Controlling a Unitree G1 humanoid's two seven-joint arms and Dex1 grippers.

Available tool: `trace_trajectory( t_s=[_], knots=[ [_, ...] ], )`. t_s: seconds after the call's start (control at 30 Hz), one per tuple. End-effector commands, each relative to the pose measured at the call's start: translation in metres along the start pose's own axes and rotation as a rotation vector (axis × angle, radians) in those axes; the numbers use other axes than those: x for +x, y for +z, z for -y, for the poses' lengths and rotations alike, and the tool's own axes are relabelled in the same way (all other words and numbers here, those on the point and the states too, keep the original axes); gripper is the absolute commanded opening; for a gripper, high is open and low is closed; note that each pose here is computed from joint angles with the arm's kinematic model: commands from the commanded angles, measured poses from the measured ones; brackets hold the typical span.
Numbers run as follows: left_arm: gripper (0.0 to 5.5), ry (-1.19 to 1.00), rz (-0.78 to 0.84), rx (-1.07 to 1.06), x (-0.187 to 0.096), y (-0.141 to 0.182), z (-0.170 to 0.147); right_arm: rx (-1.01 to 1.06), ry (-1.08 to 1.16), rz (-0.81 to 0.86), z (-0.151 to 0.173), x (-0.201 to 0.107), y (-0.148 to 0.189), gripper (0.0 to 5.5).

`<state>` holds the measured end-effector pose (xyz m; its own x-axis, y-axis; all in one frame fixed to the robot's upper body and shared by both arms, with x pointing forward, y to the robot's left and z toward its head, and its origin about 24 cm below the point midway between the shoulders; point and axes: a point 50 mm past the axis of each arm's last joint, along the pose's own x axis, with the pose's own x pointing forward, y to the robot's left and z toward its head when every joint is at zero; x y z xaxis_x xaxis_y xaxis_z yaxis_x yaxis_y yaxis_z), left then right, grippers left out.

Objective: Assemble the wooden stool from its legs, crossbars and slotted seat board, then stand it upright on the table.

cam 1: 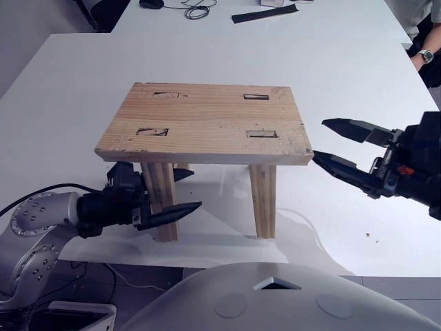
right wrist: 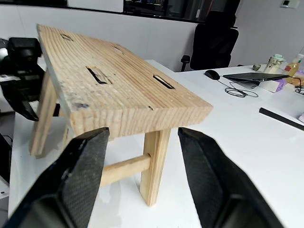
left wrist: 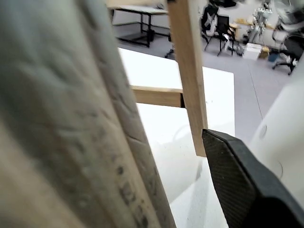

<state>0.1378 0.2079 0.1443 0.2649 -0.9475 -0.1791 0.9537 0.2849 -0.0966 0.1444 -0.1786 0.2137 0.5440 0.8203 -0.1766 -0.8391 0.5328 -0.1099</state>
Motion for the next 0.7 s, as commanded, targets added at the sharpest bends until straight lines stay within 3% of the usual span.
trace_trajectory(
  t_s=[0.03,0.4,0.7],
  knots=[
    [3.19,-0.030,-0.027,0.020,0.002,-0.005,-0.001,-0.019,0.024,-0.023,-0.003,0.002,-0.003,2.71],
    [3.19,0.095,-0.156,0.162,0.017,-0.066,-0.034,-0.100,-0.105,-0.172,0.016,0.005,-0.035,2.71],
    [3.19,0.246,-0.036,0.209,0.045,-0.067,-0.057,-0.163,-0.351,-0.250,0.048,0.012,-0.069,2.71]
  ],
)
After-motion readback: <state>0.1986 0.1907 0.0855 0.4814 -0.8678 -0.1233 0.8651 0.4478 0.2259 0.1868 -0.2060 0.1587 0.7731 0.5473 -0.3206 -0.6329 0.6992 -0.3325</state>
